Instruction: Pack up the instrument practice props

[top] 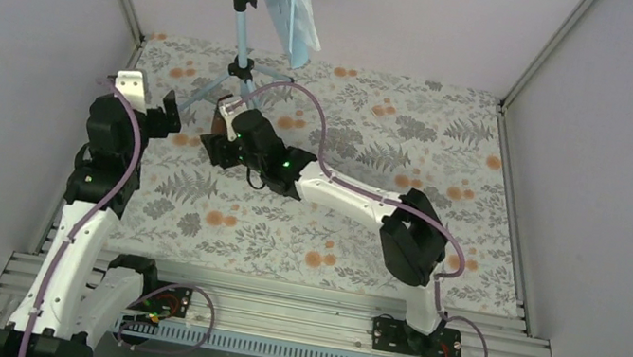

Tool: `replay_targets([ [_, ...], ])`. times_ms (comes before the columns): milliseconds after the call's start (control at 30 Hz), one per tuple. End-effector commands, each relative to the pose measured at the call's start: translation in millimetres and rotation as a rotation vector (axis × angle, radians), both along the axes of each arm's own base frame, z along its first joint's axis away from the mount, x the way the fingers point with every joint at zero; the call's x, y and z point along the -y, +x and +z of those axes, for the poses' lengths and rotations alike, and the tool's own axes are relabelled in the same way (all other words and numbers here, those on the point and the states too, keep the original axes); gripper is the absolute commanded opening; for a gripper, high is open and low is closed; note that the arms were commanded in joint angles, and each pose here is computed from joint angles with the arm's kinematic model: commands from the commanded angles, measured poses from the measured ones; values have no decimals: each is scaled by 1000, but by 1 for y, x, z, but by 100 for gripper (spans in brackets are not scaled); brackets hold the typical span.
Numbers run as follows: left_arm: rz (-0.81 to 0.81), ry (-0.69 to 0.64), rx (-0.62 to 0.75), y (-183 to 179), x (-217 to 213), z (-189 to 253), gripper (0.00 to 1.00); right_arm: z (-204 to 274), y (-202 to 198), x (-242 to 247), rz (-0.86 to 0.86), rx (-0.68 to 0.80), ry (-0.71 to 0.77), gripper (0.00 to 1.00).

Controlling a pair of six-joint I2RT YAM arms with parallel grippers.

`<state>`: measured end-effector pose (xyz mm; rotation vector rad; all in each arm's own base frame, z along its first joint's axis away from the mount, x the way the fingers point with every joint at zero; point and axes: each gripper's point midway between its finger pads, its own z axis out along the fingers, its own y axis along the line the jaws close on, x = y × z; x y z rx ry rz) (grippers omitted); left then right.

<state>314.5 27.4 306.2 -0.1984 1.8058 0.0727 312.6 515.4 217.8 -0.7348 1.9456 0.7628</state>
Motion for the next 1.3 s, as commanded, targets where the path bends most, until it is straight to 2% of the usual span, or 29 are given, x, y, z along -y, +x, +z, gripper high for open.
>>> replay_targets([
  [0, 20, 21, 7, -2, -5, 0, 100, 14, 26, 10, -142, 85, -33, 73],
  [167, 5, 17, -14, 3, -2, -6, 100, 13, 40, 3, -174, 119, -75, 74],
  [367, 13, 16, -36, 3, -4, -11, 100, 27, 56, -8, -190, 178, -67, 69],
  [667, 5, 2, 1, -6, -1, 0, 100, 17, 89, 0, -216, 202, -111, 69],
  [1100, -20, -6, 19, -8, 4, 4, 100, -16, 91, -8, -176, 200, -177, 64],
  [1200, -22, -5, 19, -8, 5, 4, 100, -18, 90, -13, -151, 206, -174, 58],
  [1267, -27, -6, 19, -9, 5, 4, 100, -21, 91, -14, -143, 210, -178, 58],
])
